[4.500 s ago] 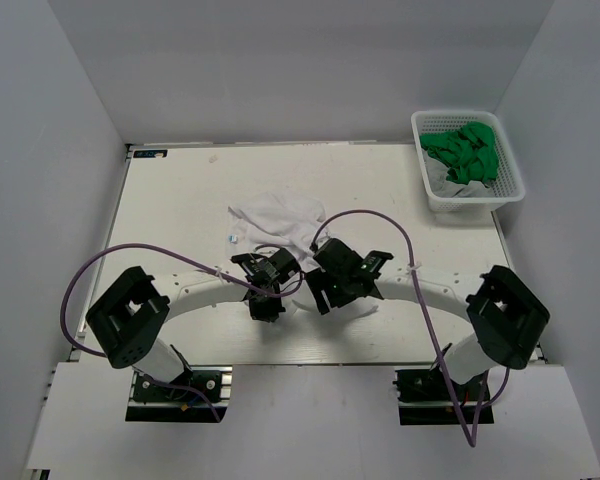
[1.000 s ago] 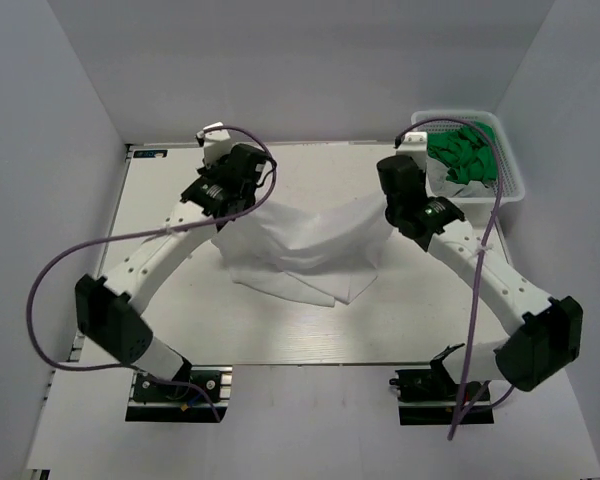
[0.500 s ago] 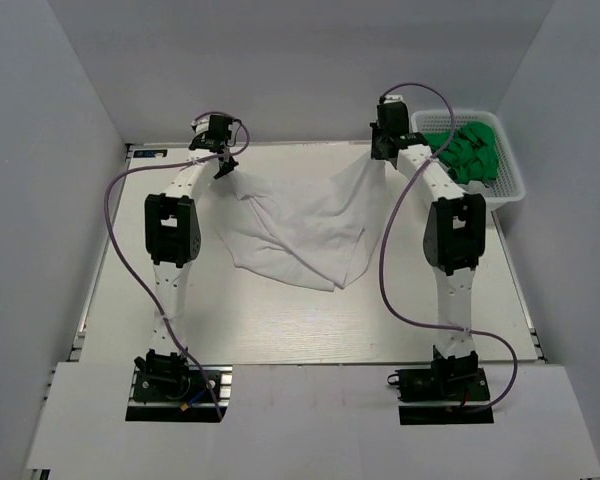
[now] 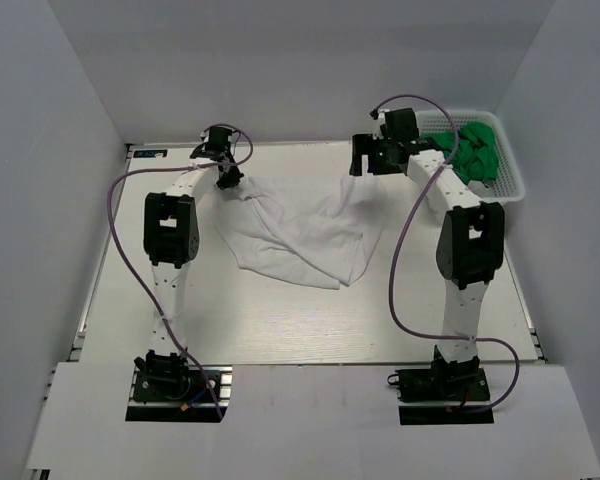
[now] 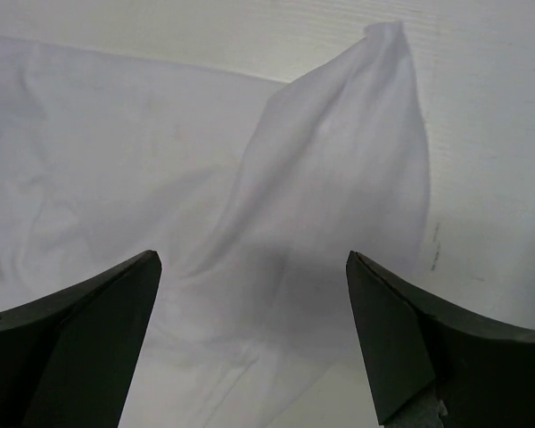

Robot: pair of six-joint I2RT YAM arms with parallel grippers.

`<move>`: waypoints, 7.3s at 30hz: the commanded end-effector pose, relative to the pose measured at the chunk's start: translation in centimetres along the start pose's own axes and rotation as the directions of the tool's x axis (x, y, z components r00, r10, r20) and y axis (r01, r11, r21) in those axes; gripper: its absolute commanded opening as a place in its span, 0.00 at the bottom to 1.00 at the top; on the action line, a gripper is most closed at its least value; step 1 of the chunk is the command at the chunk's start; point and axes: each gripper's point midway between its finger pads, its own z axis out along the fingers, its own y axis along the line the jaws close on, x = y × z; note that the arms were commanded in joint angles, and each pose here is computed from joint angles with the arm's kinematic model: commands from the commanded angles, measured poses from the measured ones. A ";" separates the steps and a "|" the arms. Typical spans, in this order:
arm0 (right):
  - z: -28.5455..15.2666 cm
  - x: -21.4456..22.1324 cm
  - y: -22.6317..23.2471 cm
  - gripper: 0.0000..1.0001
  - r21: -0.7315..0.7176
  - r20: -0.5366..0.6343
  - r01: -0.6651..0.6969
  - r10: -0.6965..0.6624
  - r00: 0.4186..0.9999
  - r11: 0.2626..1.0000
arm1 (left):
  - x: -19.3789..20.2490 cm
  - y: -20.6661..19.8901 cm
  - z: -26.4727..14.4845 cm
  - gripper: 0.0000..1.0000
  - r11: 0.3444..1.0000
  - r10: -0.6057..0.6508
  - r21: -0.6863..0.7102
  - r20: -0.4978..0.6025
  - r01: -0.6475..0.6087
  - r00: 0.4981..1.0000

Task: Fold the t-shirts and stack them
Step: Flatten out the tshirt, then grap the side of the flattened tshirt closest away from the robot with both arms

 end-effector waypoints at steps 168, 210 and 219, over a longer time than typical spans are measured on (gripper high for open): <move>-4.5 14.8 3.6 0.90 -0.055 -0.200 -0.210 0.195 0.960 0.976 | 10.0 7.3 -16.7 1.00 1.000 -0.015 -0.006 -0.111 0.014 0.994; -5.5 -3.1 -1.6 0.90 0.086 0.167 -0.097 0.081 0.983 0.992 | -7.4 0.2 -18.8 1.00 0.992 -0.083 0.103 0.078 0.075 0.993; -13.7 9.7 -0.2 0.90 0.065 0.110 -0.235 0.227 0.968 0.970 | 12.7 8.9 -28.6 1.00 0.980 -0.199 -0.046 -0.255 0.194 0.946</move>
